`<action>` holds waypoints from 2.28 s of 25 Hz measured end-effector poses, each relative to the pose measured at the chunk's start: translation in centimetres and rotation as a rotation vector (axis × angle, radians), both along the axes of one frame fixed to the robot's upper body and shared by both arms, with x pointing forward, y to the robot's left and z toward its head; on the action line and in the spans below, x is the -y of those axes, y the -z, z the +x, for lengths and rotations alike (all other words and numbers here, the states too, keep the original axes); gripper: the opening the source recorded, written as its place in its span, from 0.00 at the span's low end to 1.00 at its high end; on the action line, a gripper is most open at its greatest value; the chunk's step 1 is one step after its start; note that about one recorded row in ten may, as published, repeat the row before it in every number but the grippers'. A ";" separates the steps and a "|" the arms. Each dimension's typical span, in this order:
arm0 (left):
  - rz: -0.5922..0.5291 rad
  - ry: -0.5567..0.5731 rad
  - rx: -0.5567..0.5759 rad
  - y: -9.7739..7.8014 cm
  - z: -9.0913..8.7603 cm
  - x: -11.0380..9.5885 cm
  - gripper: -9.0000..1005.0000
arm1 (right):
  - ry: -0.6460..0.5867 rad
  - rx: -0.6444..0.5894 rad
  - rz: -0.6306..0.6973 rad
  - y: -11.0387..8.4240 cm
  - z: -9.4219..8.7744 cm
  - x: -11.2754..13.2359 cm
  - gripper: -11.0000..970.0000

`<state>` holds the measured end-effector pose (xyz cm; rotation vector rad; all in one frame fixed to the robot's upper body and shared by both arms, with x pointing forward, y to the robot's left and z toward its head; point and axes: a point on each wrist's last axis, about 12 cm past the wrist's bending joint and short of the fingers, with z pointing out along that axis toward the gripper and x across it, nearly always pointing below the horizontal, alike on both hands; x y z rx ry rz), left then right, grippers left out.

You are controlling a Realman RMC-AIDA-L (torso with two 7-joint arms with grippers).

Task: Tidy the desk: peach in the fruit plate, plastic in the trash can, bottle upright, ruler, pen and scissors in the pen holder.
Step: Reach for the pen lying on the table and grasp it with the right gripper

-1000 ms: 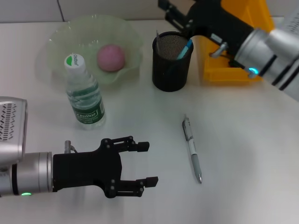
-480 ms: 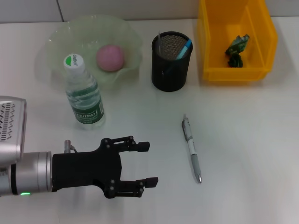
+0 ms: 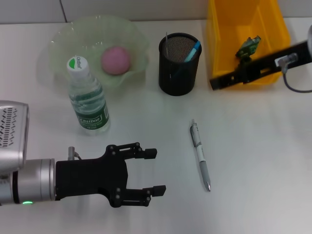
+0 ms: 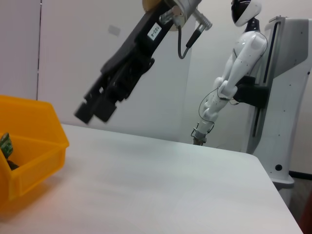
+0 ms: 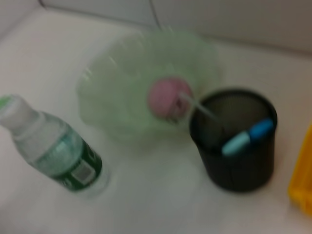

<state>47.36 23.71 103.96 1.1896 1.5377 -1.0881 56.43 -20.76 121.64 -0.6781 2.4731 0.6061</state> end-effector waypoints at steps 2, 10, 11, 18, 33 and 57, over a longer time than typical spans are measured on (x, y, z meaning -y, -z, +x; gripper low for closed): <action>0.002 0.003 0.002 0.0 0.1 0.1 0.80 | 0.009 -0.104 -0.056 0.0 0.9 -1.4 0.82; 0.004 0.007 0.006 -0.1 0.0 0.0 0.79 | -0.022 -0.294 -0.222 1.7 3.5 -4.1 0.78; 0.004 0.007 0.006 -0.1 0.0 0.0 0.79 | -0.022 -0.305 -0.224 1.9 3.7 -4.4 0.77; 0.007 0.003 0.006 0.1 -0.1 0.0 0.80 | -0.020 -0.355 -0.233 3.1 4.6 -6.1 0.74; 0.015 -0.010 0.006 0.4 -0.3 -0.2 0.80 | -0.025 -0.347 -0.355 5.7 5.3 -8.0 0.73; 0.018 -0.010 0.008 0.4 -0.1 -0.1 0.80 | -0.090 -0.320 -0.365 8.2 4.9 -10.6 0.72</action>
